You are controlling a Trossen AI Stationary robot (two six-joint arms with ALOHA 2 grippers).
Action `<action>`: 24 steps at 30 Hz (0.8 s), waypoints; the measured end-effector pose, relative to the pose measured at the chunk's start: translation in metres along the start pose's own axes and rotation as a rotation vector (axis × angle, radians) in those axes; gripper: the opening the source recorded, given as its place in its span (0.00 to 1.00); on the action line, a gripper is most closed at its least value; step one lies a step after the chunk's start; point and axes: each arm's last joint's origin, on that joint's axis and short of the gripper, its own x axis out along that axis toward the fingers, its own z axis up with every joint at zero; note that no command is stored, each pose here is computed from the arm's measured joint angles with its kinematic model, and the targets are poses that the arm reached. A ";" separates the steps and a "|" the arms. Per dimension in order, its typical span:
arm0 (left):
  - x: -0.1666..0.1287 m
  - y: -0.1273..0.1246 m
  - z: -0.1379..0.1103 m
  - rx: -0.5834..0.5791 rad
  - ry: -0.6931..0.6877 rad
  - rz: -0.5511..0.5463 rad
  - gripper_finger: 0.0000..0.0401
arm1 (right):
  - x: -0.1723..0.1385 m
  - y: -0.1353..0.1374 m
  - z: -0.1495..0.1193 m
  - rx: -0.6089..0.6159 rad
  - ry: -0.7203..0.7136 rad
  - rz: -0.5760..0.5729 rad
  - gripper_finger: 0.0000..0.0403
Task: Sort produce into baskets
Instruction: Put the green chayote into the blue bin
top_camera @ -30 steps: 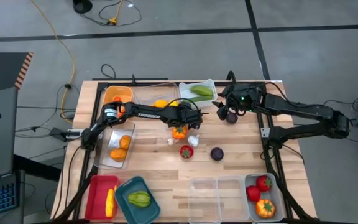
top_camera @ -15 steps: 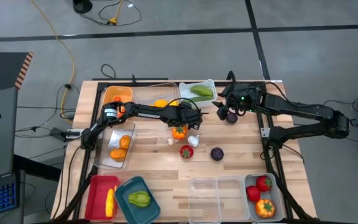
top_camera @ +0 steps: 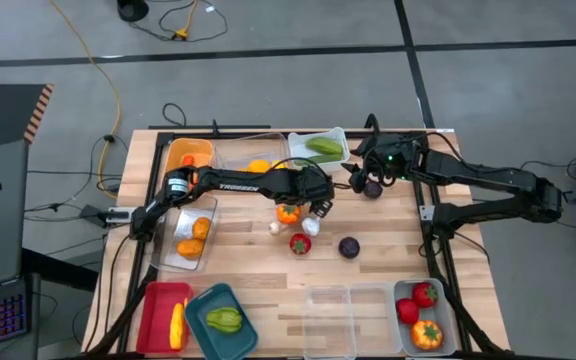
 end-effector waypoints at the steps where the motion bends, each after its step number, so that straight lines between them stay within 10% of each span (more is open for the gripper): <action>1: -0.003 -0.002 0.001 0.019 -0.002 -0.004 0.70 | 0.000 0.000 0.000 -0.001 0.000 0.000 0.65; 24: -0.116 -0.041 -0.015 0.569 0.124 -0.165 0.70 | -0.054 -0.011 0.005 0.035 -0.150 0.020 0.65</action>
